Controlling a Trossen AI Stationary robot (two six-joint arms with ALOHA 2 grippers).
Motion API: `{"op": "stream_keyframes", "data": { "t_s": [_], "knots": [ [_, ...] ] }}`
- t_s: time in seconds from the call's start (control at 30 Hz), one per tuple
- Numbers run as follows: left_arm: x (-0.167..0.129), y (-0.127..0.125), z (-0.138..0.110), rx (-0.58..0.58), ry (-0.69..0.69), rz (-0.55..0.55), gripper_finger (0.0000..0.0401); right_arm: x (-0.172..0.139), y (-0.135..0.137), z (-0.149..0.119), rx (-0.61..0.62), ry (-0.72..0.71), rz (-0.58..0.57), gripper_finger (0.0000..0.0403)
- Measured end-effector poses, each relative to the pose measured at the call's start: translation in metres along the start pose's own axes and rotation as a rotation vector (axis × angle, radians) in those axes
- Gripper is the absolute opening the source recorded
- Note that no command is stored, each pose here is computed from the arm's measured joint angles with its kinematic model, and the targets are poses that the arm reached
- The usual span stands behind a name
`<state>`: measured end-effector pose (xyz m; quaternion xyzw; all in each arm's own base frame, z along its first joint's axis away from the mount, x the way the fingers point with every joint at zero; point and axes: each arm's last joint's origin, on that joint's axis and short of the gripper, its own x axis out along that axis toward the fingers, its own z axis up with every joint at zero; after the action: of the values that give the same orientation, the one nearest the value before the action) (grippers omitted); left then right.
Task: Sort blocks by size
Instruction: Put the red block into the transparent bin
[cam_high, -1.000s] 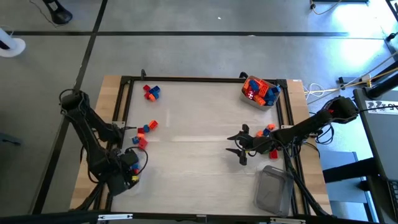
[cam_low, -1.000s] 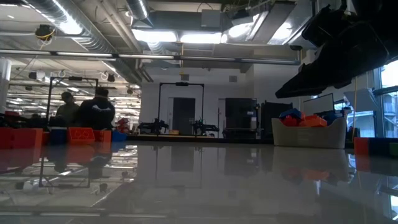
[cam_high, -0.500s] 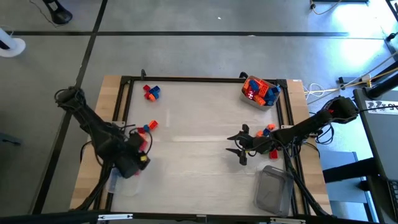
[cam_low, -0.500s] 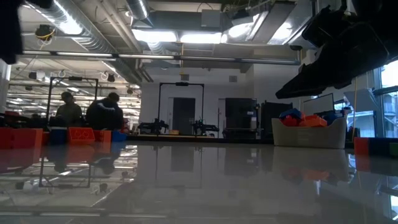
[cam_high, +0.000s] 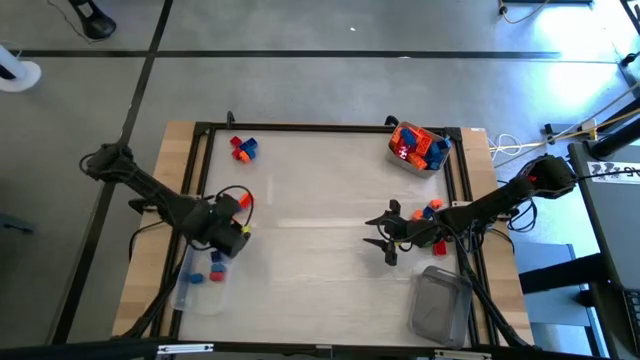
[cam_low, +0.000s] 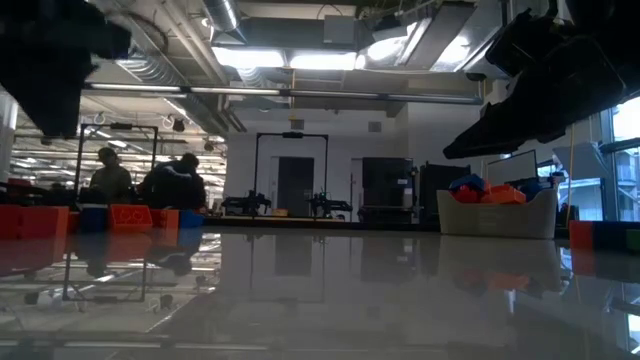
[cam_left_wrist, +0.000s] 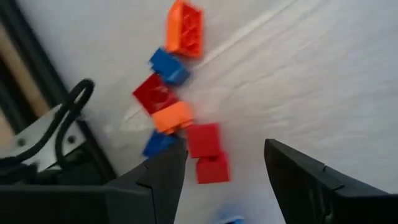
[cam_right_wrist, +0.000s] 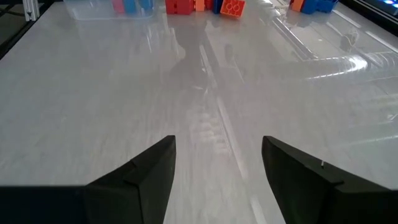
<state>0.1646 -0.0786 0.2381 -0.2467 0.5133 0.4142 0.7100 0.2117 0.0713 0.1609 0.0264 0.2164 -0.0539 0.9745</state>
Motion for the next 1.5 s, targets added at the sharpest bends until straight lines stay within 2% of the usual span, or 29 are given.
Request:
{"op": "stream_keyframes", "data": {
  "t_s": [0.2,0.5,0.9,1.37,1.5],
  "knots": [
    [0.027,0.003,0.005,0.033,0.107,0.007,0.0204,0.0,0.0,0.0,-0.001,0.0,0.0,0.0237],
    [0.058,0.008,0.006,0.061,0.199,-0.022,0.0204,0.0,0.0,0.0,-0.001,0.001,0.0,0.0237],
    [0.078,0.017,0.001,0.061,0.22,-0.001,0.0204,0.0,0.0,0.0,-0.001,0.002,-0.001,0.0237],
    [0.102,0.019,-0.01,0.066,0.228,-0.081,0.0203,0.0,0.0,0.0,-0.001,0.002,-0.001,0.0237],
    [0.103,0.018,-0.01,0.089,0.219,-0.099,0.0184,0.0,0.0,0.0,-0.002,0.003,-0.001,0.0237]
  ]
}}
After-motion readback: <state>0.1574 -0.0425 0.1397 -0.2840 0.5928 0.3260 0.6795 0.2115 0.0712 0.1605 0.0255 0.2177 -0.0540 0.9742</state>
